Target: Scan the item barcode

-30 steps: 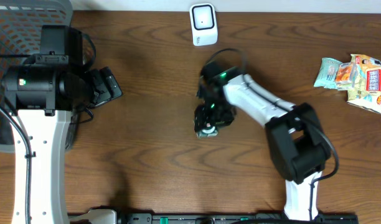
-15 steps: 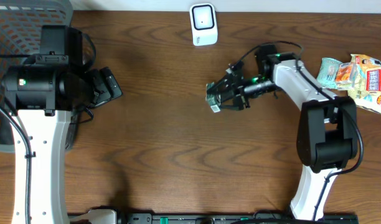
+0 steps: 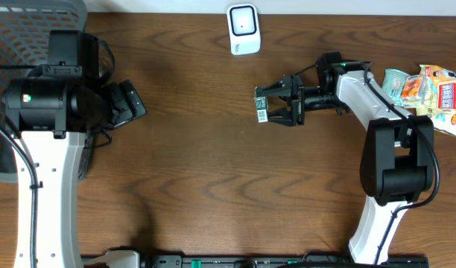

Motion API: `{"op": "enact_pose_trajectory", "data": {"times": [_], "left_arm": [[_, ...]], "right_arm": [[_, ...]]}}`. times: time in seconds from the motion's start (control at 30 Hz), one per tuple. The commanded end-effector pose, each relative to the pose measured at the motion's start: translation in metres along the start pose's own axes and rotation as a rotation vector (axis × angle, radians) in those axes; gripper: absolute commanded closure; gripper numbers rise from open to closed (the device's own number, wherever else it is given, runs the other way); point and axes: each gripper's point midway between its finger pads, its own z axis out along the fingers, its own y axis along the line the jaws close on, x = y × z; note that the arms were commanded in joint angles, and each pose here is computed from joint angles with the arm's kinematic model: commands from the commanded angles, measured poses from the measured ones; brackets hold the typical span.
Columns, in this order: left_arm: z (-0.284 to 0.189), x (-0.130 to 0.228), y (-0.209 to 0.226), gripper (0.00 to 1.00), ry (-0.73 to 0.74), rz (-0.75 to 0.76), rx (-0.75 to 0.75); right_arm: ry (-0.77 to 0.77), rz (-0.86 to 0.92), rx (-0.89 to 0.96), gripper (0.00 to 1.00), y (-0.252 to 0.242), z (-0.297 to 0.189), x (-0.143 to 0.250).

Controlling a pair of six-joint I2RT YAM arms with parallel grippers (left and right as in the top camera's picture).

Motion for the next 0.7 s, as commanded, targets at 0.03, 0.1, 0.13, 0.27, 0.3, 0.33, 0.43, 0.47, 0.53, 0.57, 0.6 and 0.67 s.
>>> {"op": "enact_pose_trajectory", "data": {"times": [0.03, 0.1, 0.13, 0.27, 0.3, 0.33, 0.43, 0.47, 0.53, 0.57, 0.6, 0.67], "left_arm": [[0.0016, -0.0007, 0.0028, 0.02, 0.002, -0.008, -0.012], [0.0016, -0.0007, 0.0028, 0.02, 0.002, -0.008, -0.012], [0.0016, -0.0007, 0.0028, 0.02, 0.002, -0.008, -0.012], [0.0016, -0.0007, 0.0028, 0.02, 0.002, -0.008, -0.012], [0.0016, -0.0007, 0.0028, 0.02, 0.002, -0.008, -0.012], [0.0016, -0.0007, 0.0028, 0.02, 0.002, -0.008, -0.012], [0.0016, -0.0007, 0.0028, 0.02, 0.002, -0.008, -0.012], [0.0016, -0.0007, 0.0028, 0.02, 0.002, -0.008, -0.012], [0.0016, -0.0007, 0.0028, 0.02, 0.002, -0.008, -0.012], [0.0016, -0.0007, 0.0028, 0.02, 0.002, -0.008, -0.012], [0.0016, -0.0007, 0.0028, 0.02, 0.002, -0.008, -0.012], [0.0016, -0.0007, 0.0028, 0.02, 0.002, -0.008, -0.012]], "right_arm": [[0.026, 0.030, -0.044, 0.44, 0.0185, -0.0029, 0.0115], [0.026, 0.030, -0.044, 0.43, 0.0185, -0.0029, 0.0115], [0.026, 0.030, -0.044, 0.43, 0.0185, -0.0029, 0.0115], [0.025, 0.027, -0.043, 0.46, 0.0185, -0.0029, 0.0111], [0.024, 0.027, -0.042, 0.46, 0.0183, -0.0029, 0.0110], [0.024, 0.027, -0.042, 0.46, 0.0183, -0.0029, 0.0110], [0.020, 0.027, -0.037, 0.46, 0.0174, -0.0029, 0.0103], [0.016, 0.027, -0.032, 0.46, 0.0166, -0.0028, 0.0096], [0.011, 0.026, -0.026, 0.46, 0.0155, -0.0028, 0.0087], [0.009, 0.025, -0.023, 0.46, 0.0151, -0.0026, 0.0084], [0.008, 0.025, -0.022, 0.46, 0.0148, -0.0028, 0.0081], [0.006, 0.022, -0.020, 0.46, 0.0146, -0.0026, 0.0077]]}}
